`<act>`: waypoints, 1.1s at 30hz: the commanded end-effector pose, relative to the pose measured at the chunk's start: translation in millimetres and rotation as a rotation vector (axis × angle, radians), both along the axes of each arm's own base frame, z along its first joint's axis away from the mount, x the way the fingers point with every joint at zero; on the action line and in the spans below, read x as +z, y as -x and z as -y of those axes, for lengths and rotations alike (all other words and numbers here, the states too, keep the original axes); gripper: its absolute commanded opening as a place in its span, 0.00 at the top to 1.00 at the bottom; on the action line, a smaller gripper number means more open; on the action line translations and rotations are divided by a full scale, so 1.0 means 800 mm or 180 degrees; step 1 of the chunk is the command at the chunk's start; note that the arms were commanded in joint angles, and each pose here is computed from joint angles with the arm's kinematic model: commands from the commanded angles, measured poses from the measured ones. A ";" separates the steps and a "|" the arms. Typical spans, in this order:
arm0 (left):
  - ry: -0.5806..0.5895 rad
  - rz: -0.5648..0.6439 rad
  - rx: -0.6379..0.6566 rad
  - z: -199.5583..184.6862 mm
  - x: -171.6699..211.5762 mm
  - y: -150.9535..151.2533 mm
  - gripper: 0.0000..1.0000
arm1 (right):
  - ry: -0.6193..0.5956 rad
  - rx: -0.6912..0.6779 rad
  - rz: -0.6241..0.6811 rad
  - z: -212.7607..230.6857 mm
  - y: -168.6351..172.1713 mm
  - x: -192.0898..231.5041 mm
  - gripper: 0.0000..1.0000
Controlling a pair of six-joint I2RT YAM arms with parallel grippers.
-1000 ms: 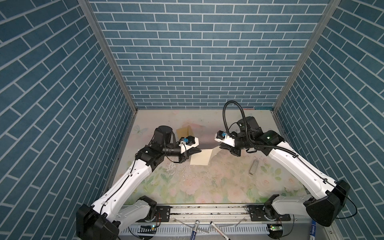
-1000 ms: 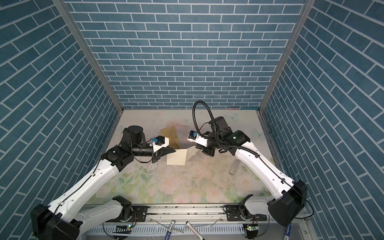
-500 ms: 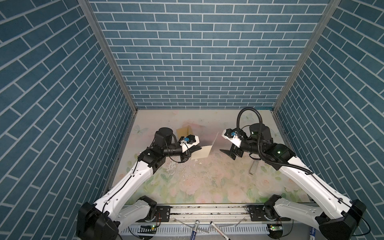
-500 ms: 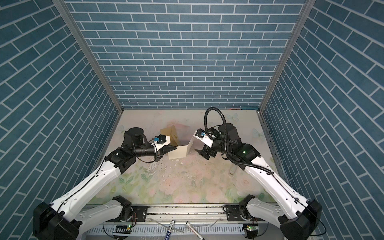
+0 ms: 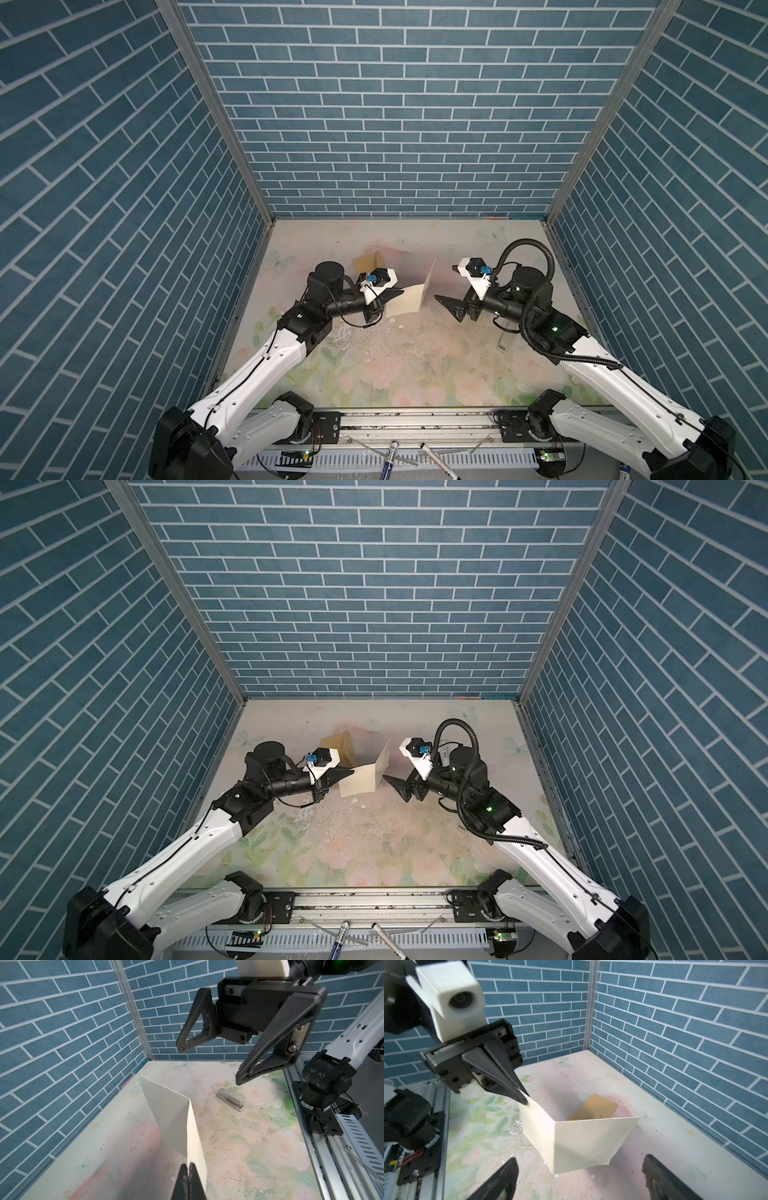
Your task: Place the letter into the envelope and seal it
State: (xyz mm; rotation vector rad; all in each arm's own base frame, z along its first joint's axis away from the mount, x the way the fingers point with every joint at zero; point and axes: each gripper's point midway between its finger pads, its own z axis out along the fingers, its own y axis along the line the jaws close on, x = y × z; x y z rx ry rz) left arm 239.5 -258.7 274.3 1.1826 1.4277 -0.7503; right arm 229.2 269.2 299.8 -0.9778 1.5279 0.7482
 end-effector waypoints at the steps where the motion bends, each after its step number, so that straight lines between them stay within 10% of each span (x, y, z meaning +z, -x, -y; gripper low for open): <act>1: 0.0133 0.0064 0.0038 0.005 0.012 -0.003 1.00 | -0.0336 0.0172 -0.0036 -0.020 0.005 0.013 0.08; 33: 0.0295 -0.0153 -0.0307 0.028 0.022 0.003 1.00 | -0.0276 0.0655 -0.0152 -0.059 0.009 -0.011 0.61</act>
